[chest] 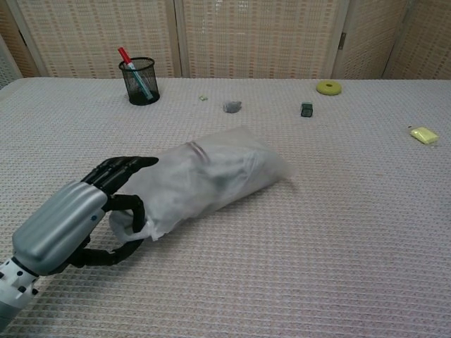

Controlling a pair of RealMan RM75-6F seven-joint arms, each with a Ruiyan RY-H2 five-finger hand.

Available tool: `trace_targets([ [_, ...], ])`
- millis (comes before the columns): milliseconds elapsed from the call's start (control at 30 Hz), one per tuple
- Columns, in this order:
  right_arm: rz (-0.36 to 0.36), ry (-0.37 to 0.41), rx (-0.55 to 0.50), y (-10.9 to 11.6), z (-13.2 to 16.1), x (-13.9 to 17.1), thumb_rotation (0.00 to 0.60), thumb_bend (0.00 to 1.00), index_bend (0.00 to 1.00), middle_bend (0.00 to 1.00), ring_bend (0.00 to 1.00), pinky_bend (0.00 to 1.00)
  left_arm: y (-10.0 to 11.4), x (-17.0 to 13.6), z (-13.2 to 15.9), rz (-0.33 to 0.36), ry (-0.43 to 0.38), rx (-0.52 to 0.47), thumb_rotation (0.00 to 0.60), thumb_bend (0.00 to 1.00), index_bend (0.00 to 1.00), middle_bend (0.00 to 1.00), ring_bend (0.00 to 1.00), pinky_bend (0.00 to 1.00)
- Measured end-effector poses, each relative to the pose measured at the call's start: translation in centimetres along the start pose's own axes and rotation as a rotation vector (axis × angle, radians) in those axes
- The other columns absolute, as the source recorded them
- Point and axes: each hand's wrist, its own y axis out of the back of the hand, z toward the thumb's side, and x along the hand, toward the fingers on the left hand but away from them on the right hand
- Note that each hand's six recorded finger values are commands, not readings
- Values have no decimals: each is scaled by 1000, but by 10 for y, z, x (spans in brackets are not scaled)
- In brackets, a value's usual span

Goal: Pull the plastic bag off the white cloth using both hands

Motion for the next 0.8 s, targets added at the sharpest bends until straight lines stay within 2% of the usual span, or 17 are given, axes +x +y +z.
trace_targets([
  [167,-36,24,-92,-15,13,-31,600,348,349,1,0,0,-1,4,2,-3,-2,5,600,614,727,109,0,92],
  [300,-74,46,-166,-27,33,-60,600,374,435,38,0,0,0,6,-3,-4,11,5,600,613,727,110,0,92],
  [567,-141,86,-310,-43,89,-114,600,374,446,44,0,0,4,11,-13,-1,24,14,600,611,727,110,0,92],
  [800,-187,66,-402,-42,128,-158,600,373,440,43,0,0,9,13,-19,5,28,22,600,611,727,111,0,92],
])
